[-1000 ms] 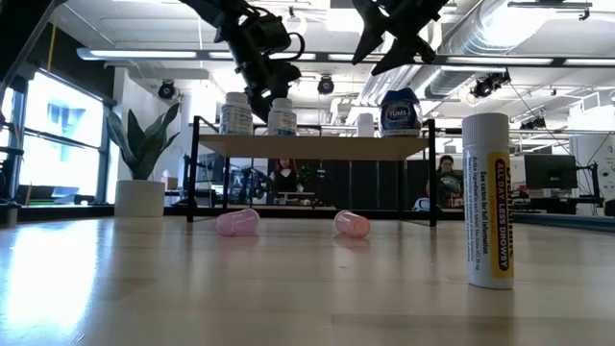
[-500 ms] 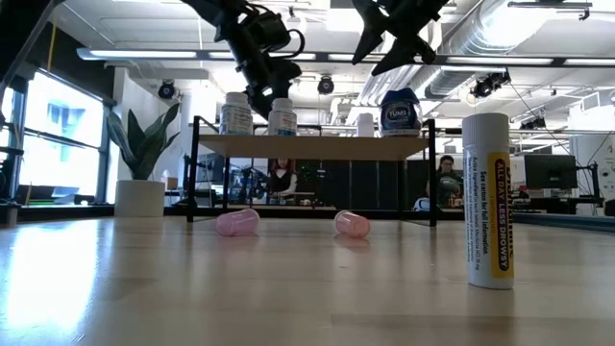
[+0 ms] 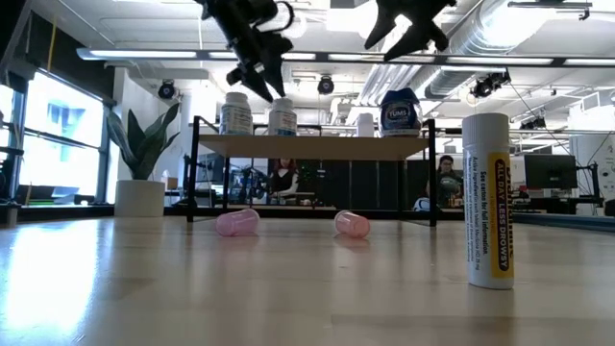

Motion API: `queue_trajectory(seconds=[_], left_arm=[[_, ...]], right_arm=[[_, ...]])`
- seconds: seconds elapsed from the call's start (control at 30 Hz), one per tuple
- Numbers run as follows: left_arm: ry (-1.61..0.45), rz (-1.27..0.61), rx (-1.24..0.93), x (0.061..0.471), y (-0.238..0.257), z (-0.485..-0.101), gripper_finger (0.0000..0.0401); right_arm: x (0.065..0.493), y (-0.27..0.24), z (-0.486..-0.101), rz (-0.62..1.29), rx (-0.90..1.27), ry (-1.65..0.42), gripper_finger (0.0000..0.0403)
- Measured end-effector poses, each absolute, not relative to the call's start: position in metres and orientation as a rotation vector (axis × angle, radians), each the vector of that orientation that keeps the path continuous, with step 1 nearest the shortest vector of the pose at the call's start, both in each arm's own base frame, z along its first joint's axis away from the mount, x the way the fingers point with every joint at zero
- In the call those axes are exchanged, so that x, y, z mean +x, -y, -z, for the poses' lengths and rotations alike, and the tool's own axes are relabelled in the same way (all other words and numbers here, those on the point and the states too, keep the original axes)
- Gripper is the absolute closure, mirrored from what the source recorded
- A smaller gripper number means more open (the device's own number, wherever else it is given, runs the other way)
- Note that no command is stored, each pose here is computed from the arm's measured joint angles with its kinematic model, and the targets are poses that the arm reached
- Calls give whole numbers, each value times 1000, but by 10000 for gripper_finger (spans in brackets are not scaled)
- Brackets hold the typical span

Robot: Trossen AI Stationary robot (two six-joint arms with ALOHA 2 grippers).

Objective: Pick and place medicine bottles onto shelf by color
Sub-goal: Put the orange pill bottle on the shelf

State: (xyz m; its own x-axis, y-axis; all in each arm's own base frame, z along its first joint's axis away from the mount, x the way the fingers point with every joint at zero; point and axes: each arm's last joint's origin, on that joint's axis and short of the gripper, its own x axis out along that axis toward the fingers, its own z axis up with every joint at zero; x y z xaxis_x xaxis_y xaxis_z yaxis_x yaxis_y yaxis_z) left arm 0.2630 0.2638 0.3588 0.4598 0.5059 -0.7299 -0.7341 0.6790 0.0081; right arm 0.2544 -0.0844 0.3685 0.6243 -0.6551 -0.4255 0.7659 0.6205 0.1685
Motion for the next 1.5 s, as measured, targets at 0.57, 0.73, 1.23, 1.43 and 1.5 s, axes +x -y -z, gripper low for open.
queue_trajectory(seconds=[0.57,0.73,1.23,1.43,1.5], left_arm=[[-573,-707,-254,229,-185,-435,197],[-546,-677,-262,222,-166,-446,197],[-609,-529,-243,221,-116,-452,197],[-592,-424,-235,221,-84,-458,197],[-596,-389,-237,219,-73,-460,197]], right_arm=[[189,64,-400,762,352,-326,149],[161,57,-413,745,351,-296,116],[112,58,-457,982,374,-634,88],[108,68,-444,1010,487,-814,88],[111,71,-442,983,527,-821,88]])
